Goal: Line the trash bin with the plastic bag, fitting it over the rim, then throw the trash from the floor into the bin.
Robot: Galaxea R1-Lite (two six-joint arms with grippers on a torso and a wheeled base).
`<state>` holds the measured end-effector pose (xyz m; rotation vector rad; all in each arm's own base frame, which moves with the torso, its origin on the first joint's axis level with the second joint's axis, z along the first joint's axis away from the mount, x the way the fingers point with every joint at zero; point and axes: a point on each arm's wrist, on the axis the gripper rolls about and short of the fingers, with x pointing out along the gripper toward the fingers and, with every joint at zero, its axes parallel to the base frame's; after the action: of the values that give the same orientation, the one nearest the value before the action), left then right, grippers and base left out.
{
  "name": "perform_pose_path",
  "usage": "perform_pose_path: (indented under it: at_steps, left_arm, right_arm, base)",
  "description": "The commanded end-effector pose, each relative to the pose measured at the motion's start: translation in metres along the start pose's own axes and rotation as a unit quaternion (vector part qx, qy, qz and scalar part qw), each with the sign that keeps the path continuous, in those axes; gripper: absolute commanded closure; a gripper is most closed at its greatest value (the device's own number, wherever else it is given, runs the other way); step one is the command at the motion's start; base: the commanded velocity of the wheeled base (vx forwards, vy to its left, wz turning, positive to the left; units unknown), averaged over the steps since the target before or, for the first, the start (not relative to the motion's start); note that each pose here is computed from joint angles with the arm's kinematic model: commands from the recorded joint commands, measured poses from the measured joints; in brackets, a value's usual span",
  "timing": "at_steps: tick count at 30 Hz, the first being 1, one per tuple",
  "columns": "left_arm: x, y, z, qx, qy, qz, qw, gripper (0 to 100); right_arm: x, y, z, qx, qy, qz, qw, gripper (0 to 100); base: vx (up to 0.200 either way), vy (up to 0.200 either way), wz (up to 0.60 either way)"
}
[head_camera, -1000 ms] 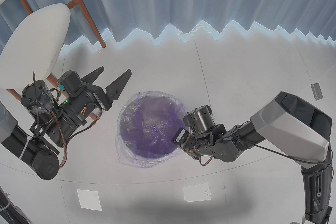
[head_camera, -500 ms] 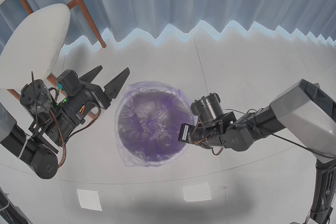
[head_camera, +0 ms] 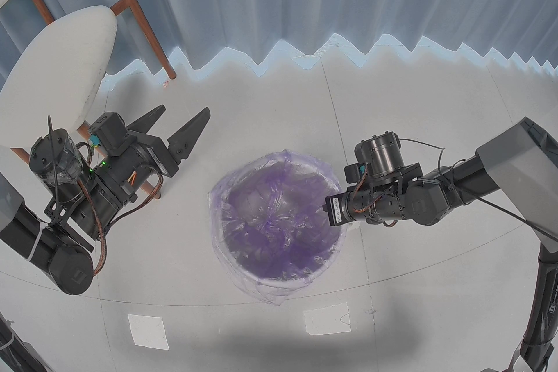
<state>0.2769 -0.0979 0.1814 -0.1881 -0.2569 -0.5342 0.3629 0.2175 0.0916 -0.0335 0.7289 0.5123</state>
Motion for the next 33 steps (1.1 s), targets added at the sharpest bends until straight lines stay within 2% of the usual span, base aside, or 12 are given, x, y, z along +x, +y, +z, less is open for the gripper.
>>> perform_pose_path:
  at_steps: [1, 3, 5, 14, 20, 21, 26, 31, 33]
  left_arm:
    - [0.001, 0.003, -0.001, 0.000, 0.001, 0.004, 1.0000, 0]
    - [0.001, 0.002, -0.002, -0.002, 0.002, 0.002, 1.0000, 0]
    - [0.002, 0.003, -0.004, -0.003, 0.005, 0.001, 1.0000, 0]
    - [0.006, 0.006, -0.011, -0.005, 0.012, 0.005, 0.9999, 0]
    - [0.006, 0.005, -0.011, -0.004, 0.013, 0.002, 0.9999, 0]
    - [0.006, 0.005, -0.011, -0.005, 0.012, 0.002, 0.9999, 0]
    - [0.005, 0.004, -0.008, -0.003, 0.008, 0.003, 1.0000, 0]
    - [0.005, 0.003, -0.005, -0.003, 0.004, 0.002, 1.0000, 0]
    - [0.005, 0.002, -0.004, -0.003, 0.001, 0.000, 1.0000, 0]
  right_arm:
    - [0.006, -0.011, -0.003, -0.025, 0.004, 0.012, 0.9996, 100]
    - [0.013, -0.009, -0.005, -0.045, 0.007, 0.036, 0.9983, 100]
    - [0.019, -0.006, -0.003, -0.058, 0.005, 0.043, 0.9974, 100]
    - [0.054, -0.009, -0.020, -0.086, 0.030, 0.042, 0.9949, 100]
    - [0.060, -0.010, -0.021, -0.090, 0.002, 0.039, 0.9952, 100]
    - [0.060, -0.010, -0.019, -0.087, -0.004, 0.035, 0.9955, 0]
    - [0.054, -0.007, -0.012, -0.067, -0.022, 0.032, 0.9970, 0]
    - [0.037, -0.003, 0.002, -0.056, -0.063, 0.038, 0.9958, 0]
    - [0.016, 0.000, 0.015, -0.024, -0.102, 0.047, 0.9934, 0]
  base:
    - [0.000, 0.000, 0.00]
    - [0.000, 0.000, 0.00]
    - [0.000, 0.000, 0.00]
    - [0.000, 0.000, 0.00]
    - [0.000, 0.000, 0.00]
    - [0.000, 0.000, 0.00]
    - [0.000, 0.000, 0.00]
    - [0.000, 0.000, 0.00]
    - [0.000, 0.000, 0.00]
